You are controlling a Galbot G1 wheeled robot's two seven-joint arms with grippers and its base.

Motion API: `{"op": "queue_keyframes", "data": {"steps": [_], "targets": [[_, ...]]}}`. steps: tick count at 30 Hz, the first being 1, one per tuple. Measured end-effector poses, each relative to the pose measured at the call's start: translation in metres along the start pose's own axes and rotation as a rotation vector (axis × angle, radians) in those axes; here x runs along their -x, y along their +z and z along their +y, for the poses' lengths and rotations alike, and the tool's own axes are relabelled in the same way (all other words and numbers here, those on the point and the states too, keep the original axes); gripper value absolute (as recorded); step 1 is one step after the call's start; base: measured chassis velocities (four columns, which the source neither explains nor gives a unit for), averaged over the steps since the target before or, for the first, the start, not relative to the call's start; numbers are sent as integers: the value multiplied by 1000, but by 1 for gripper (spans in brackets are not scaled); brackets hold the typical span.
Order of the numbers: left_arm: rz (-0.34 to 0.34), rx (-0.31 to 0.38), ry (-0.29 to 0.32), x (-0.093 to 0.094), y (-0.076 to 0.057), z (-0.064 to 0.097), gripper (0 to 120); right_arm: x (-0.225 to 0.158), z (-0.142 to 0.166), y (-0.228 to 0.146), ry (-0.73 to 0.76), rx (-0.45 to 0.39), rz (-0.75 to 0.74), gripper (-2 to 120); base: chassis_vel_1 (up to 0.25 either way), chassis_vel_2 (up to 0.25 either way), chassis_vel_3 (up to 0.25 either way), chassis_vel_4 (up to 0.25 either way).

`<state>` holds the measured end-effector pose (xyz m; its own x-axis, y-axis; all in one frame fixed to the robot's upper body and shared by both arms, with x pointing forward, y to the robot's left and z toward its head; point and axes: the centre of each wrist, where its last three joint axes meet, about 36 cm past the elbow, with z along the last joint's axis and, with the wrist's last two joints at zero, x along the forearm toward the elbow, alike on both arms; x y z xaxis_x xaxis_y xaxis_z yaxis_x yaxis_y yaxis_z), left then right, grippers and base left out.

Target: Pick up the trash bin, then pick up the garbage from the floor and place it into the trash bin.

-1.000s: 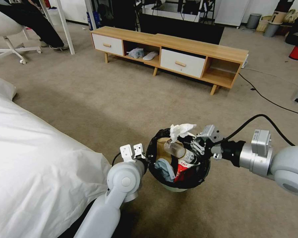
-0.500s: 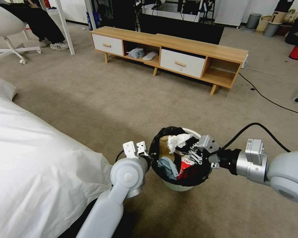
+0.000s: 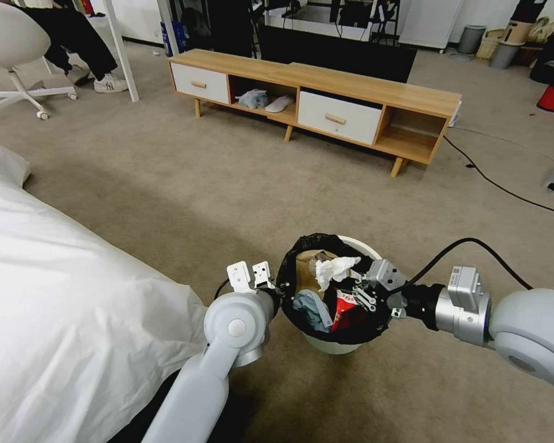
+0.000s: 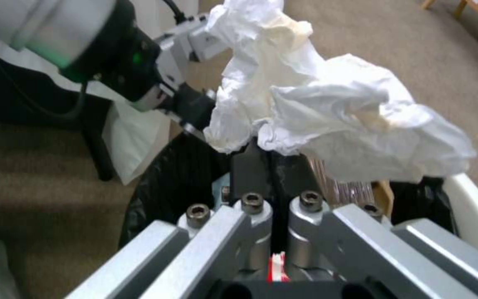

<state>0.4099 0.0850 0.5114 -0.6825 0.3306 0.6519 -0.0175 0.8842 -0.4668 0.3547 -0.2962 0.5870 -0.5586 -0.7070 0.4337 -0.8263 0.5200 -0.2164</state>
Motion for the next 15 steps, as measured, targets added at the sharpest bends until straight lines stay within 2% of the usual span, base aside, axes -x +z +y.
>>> {"op": "queue_keyframes", "data": {"steps": [15], "targets": [[-3, -4, 11, -6, 1, 0, 1, 4, 3, 14, 14, 12, 27, 0, 0, 0, 0, 0]]}}
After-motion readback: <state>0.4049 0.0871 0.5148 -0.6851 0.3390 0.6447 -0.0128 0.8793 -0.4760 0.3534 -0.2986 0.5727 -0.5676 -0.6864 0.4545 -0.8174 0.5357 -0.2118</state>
